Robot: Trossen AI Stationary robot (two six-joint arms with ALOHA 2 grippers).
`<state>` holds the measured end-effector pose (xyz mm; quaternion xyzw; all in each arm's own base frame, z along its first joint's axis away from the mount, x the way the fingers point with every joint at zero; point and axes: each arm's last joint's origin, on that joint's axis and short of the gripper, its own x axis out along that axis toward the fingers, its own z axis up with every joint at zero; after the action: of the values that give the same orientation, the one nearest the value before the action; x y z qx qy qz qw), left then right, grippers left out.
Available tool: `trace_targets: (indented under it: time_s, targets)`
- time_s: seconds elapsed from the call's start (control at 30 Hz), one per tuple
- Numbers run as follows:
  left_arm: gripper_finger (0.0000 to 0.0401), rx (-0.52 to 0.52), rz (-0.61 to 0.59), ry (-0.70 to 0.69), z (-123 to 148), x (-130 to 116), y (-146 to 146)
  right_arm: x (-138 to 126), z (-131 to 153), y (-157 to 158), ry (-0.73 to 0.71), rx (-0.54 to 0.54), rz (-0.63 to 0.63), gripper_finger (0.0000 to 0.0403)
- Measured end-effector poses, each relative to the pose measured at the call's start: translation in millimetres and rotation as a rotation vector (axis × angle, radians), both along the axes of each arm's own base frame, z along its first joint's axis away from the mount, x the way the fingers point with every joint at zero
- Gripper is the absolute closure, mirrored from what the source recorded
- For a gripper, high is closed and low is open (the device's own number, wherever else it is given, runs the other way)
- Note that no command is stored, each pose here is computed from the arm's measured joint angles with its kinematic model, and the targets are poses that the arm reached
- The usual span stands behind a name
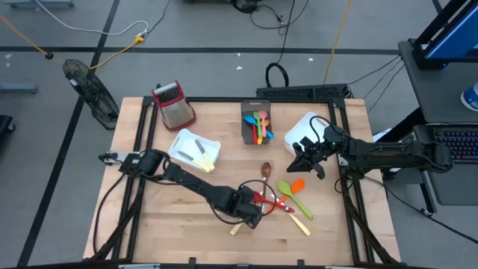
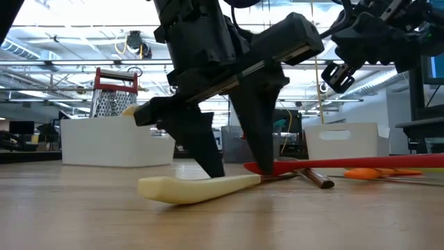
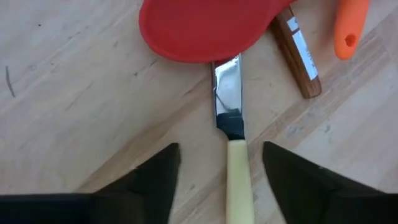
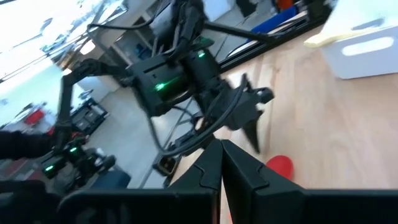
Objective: Pick & Place Kitchen Items
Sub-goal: Put the yellow knife into the left white bin
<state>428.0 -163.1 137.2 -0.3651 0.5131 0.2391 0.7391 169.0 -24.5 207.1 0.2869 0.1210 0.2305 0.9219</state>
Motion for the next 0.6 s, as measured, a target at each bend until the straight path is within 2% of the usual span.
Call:
trace_targets:
  time_s: [0.33,0.4,0.6]
  targets:
    - [0.0375,-0.031,0.038,-0.035,-0.5,3.1,-2.8,0.3,-0.1,-0.5,0.002,0.0,-0.021,0.0399]
    - [0.0388,-0.038,0.033,-0.044,-0.1,3.7,-4.0,0.3,0.0,-0.5,0.002,0.001,-0.021,0.0399]
    - [0.0391,-0.09,0.005,-0.057,0.4,3.8,-12.1,0.3,-0.1,-0.5,0.003,0.001,-0.02,0.0399]
